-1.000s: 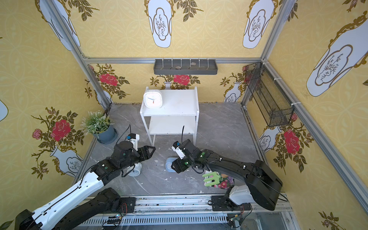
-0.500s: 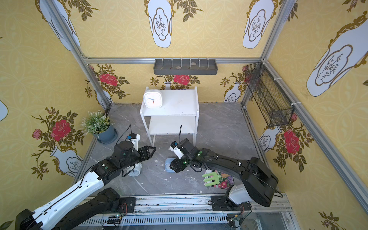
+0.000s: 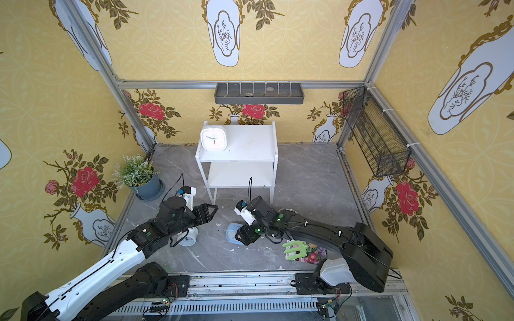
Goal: Place the alarm clocks on the shelf by style
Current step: Pick up the alarm from the center of the board, then place the alarm on the shelf.
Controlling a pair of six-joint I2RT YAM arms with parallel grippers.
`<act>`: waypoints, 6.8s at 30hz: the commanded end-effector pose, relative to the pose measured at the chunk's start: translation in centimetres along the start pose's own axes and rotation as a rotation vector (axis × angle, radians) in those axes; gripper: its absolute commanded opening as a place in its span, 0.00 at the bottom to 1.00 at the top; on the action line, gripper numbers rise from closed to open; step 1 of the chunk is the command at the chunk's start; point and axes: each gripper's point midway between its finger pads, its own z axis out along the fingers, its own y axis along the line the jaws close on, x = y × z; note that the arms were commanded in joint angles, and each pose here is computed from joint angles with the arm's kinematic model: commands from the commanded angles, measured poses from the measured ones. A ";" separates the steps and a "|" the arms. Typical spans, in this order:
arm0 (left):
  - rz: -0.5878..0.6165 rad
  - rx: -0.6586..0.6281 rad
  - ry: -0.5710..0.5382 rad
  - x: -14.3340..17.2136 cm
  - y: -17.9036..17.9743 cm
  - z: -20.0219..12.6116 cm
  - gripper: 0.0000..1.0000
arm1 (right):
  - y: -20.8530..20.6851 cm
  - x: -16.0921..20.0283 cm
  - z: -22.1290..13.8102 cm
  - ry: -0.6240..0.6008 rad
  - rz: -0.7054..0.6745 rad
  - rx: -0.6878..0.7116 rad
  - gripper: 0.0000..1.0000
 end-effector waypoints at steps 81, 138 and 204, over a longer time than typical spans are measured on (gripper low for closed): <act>0.391 0.813 0.216 1.2 -13.8 -10.3 0.83 | 12.0 -7.5 -16.9 -0.313 -0.152 -0.390 0.31; 0.103 1.004 -0.166 -4.2 -14.5 -9.4 0.09 | 8.2 -12.4 -19.1 -0.702 0.053 -0.394 0.86; 0.029 0.322 -0.266 -6.1 -5.2 -5.9 0.85 | -0.9 -25.9 -33.0 -0.780 -0.347 -0.294 0.36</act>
